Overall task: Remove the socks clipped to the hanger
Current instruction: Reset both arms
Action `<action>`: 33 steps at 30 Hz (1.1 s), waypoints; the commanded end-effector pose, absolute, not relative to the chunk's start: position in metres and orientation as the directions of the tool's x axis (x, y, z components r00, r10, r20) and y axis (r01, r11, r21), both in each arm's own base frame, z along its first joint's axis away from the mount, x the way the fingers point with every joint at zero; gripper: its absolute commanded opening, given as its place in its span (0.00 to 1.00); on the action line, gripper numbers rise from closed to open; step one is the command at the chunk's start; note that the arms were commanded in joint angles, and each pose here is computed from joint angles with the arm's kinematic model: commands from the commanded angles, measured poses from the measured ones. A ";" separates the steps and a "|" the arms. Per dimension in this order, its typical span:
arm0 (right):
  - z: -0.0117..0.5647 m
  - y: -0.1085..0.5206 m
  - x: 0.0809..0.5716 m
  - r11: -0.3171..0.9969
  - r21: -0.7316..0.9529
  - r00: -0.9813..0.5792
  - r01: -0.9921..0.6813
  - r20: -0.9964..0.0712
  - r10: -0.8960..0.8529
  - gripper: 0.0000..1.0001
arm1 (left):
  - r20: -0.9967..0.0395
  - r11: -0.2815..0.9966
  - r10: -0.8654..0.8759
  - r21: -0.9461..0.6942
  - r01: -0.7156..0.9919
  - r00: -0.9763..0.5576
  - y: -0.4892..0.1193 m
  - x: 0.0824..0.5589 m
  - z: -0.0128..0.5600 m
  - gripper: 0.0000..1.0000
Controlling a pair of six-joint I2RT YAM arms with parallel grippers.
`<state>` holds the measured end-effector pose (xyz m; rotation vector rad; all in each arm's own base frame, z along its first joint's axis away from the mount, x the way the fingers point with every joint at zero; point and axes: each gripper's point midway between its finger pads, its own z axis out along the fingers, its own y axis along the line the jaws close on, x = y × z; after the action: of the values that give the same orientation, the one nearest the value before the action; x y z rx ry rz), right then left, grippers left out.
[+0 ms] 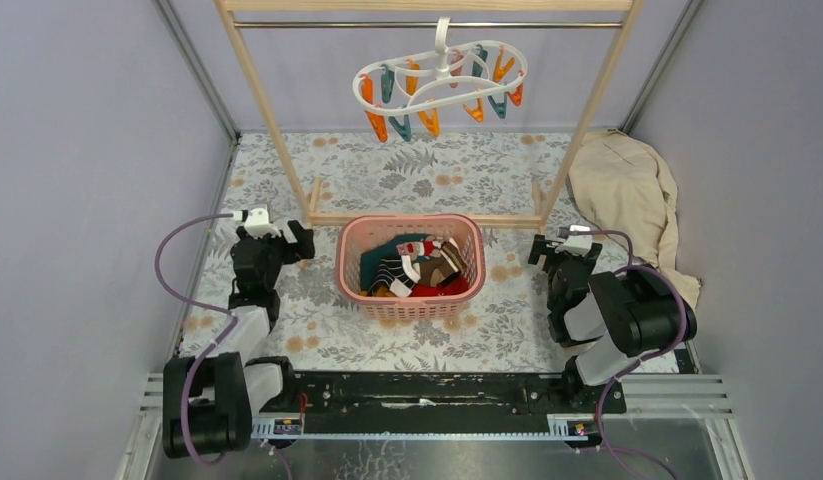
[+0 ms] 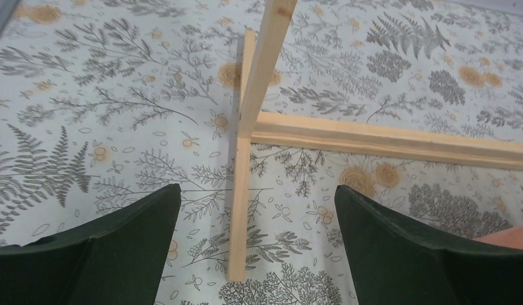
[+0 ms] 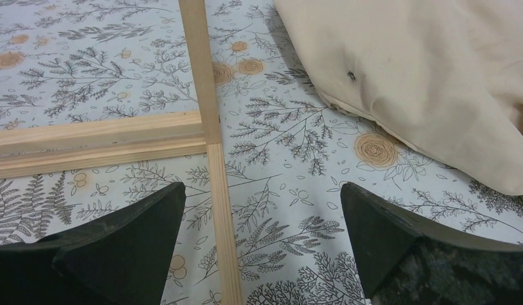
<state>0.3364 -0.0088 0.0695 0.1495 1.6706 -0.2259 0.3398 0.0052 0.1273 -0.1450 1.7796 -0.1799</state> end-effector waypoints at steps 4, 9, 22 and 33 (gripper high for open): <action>0.087 -0.004 0.345 0.976 -0.059 -0.049 0.208 -0.998 -0.050 1.00 | -0.982 0.979 -0.184 -0.187 0.080 -0.037 0.005 0.352 0.139 0.99; 0.088 -0.004 0.345 0.977 -0.059 -0.047 0.207 -0.998 -0.050 1.00 | -0.983 0.975 -0.185 -0.185 0.122 -0.009 0.001 0.355 0.131 0.99; 0.088 -0.005 0.345 0.976 -0.059 -0.047 0.208 -0.998 -0.051 1.00 | -0.990 0.975 -0.144 -0.140 0.174 0.007 -0.005 0.359 0.121 0.99; 0.088 -0.005 0.345 0.976 -0.060 -0.047 0.207 -0.998 -0.051 1.00 | -0.990 0.976 -0.139 -0.133 0.172 0.021 -0.005 0.358 0.122 0.99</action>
<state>0.3372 -0.0040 0.0680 0.1139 1.6787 -0.2107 0.3539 -0.0078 0.1002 -0.0256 1.6277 -0.2834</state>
